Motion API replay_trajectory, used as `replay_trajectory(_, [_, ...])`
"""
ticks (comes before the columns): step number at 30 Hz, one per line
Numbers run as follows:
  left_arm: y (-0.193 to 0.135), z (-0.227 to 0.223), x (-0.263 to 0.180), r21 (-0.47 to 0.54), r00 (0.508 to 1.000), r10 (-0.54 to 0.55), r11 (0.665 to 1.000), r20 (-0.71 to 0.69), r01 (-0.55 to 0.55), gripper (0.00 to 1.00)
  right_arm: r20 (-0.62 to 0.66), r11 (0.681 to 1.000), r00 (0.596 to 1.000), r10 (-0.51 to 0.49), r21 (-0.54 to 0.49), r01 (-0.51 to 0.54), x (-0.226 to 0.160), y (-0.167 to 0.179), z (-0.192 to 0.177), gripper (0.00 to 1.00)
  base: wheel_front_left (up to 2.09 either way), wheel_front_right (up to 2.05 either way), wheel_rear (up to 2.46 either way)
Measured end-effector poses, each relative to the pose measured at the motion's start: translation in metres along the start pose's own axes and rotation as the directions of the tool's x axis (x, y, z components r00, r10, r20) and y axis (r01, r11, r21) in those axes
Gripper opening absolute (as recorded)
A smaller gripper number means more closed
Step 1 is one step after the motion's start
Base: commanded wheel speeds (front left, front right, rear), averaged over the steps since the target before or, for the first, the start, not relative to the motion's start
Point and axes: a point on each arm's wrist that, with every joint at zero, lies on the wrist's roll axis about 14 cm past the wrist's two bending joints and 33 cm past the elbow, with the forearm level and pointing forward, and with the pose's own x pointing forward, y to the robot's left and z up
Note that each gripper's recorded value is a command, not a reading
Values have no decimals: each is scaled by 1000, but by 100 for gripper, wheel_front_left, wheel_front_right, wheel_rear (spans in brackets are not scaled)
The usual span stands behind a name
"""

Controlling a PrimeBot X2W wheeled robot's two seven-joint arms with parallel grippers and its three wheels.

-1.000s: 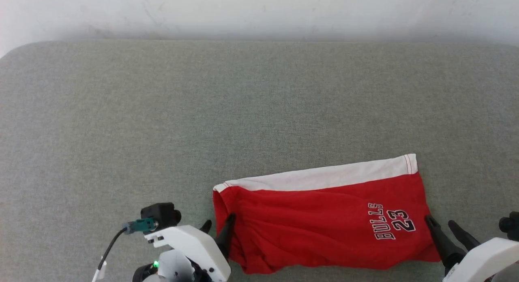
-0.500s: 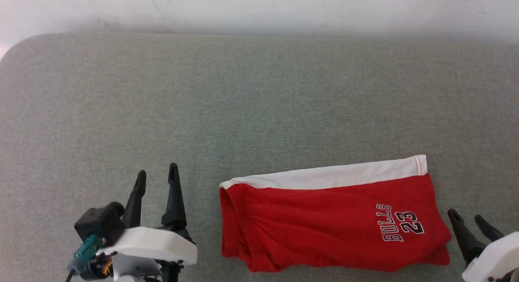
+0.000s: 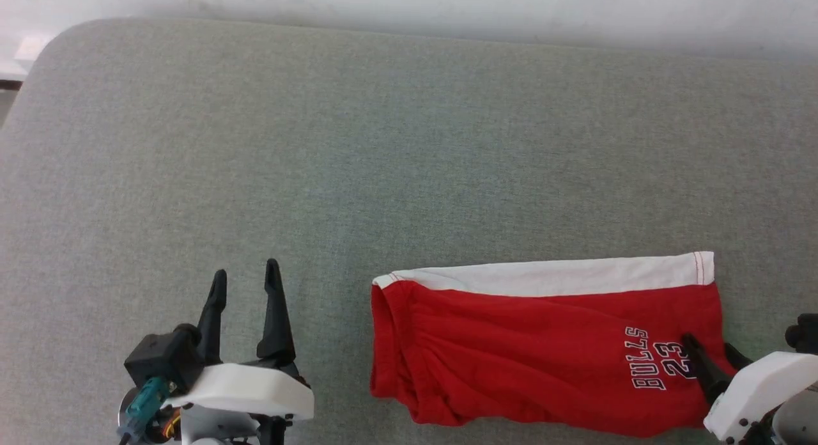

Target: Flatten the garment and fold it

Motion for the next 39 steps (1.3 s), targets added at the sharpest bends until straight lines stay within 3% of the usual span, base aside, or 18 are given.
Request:
replay_trajectory(6, [3,0,-4,-8,1000,12,1000,-9,-12,100,-40,999,998,43,31,-42,10,9,-6,99,0,0,0])
replay_trajectory(8, [5,3,-5,-15,1000,20,1000,-4,-20,100,-55,998,997,61,29,-60,12,14,-7,48,0,0,0])
replay_trajectory(12, [9,7,-8,-24,1000,31,999,2,-31,100,-92,994,990,106,23,-104,13,28,-11,25,0,0,0])
replay_trajectory(14, [11,10,-9,-32,999,36,999,7,-36,100,-102,992,987,123,21,-122,12,35,-14,0,0,0,0])
replay_trajectory(24, [10,14,-14,-58,999,40,998,19,-39,100,-55,995,993,103,5,-103,10,34,-7,0,0,0,0])
replay_trajectory(34, [4,10,-11,-84,1000,23,996,8,-22,100,39,995,995,-91,40,90,-6,-30,16,0,0,0,0])
replay_trajectory(39, [2,10,-9,-85,1000,18,996,12,-17,100,88,989,986,-143,31,141,-16,-44,35,0,0,0,0])
